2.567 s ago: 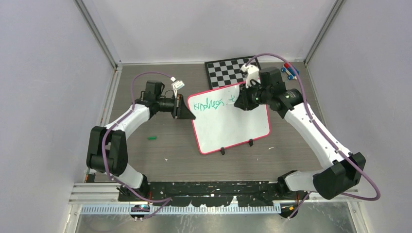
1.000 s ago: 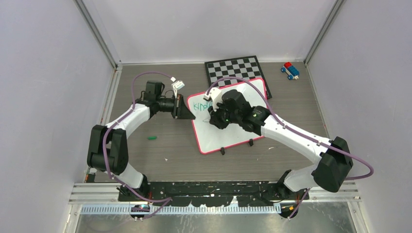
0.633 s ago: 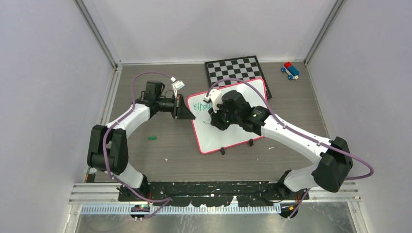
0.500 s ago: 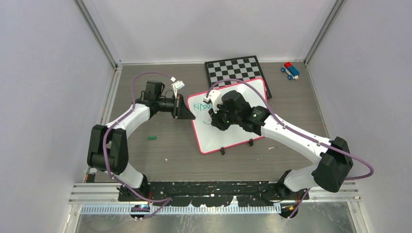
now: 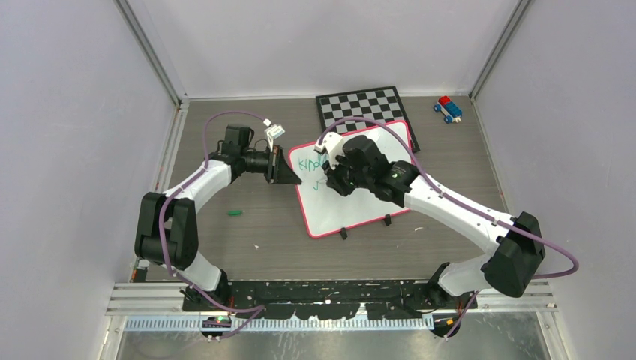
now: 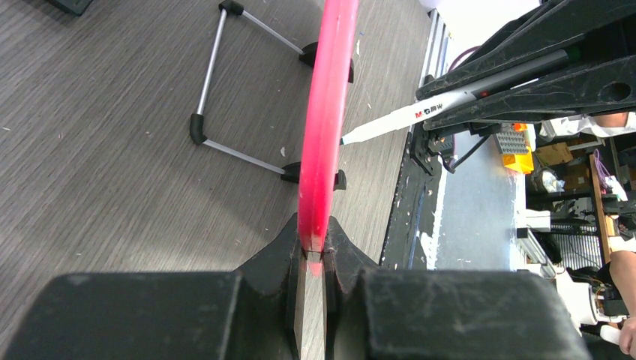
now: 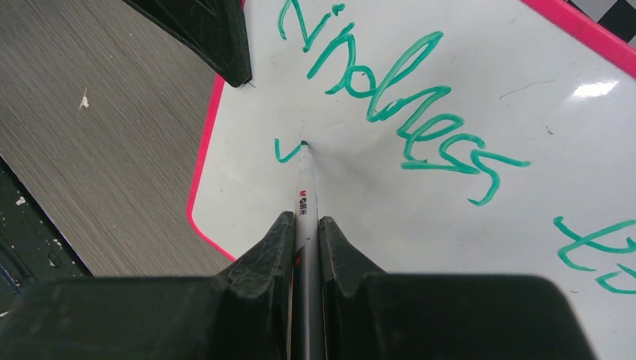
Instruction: Write a sentence on the whiteboard
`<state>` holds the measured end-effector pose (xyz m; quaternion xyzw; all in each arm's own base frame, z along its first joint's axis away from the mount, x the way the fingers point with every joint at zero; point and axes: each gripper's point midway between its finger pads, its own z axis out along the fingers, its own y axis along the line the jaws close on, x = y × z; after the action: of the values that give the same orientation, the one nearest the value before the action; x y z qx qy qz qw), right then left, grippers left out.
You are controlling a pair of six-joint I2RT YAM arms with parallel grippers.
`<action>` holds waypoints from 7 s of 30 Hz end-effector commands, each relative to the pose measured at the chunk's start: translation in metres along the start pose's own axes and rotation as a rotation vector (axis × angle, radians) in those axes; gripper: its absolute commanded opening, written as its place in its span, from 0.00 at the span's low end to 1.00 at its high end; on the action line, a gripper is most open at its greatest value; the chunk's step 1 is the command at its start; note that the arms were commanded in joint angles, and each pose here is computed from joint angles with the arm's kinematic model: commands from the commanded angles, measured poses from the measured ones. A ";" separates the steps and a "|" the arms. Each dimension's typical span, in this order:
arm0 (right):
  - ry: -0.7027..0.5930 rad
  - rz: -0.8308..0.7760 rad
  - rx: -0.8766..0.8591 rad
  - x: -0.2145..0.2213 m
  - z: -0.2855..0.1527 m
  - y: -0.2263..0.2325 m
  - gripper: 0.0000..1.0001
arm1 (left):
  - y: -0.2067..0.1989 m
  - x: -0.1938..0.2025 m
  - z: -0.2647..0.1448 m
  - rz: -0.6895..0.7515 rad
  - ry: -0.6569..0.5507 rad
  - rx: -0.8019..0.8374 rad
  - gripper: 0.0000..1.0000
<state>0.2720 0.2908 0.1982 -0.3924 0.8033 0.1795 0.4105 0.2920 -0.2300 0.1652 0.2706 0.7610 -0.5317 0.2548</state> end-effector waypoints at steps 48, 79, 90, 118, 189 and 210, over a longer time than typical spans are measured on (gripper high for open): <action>-0.020 0.027 -0.008 -0.009 -0.018 0.000 0.00 | -0.002 -0.006 0.003 0.014 0.004 0.009 0.00; 0.055 -0.006 0.015 0.017 -0.010 -0.005 0.00 | 0.000 -0.005 0.004 0.008 0.008 0.012 0.00; 0.018 -0.005 0.108 -0.001 -0.014 -0.022 0.00 | -0.001 -0.005 0.004 0.013 0.006 0.012 0.00; -0.021 0.021 -0.037 -0.008 -0.022 0.004 0.00 | -0.002 -0.006 0.003 0.015 0.005 0.012 0.00; -0.005 0.053 0.139 -0.008 -0.019 -0.038 0.00 | 0.000 -0.007 0.004 0.011 0.012 0.012 0.00; 0.097 0.038 0.066 0.031 -0.022 -0.023 0.00 | 0.001 -0.004 0.004 0.010 0.018 0.010 0.00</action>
<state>0.2620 0.2550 0.1742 -0.3728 0.8420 0.1526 0.3589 0.2965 -0.2304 0.1631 0.2700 0.7624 -0.5326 0.2494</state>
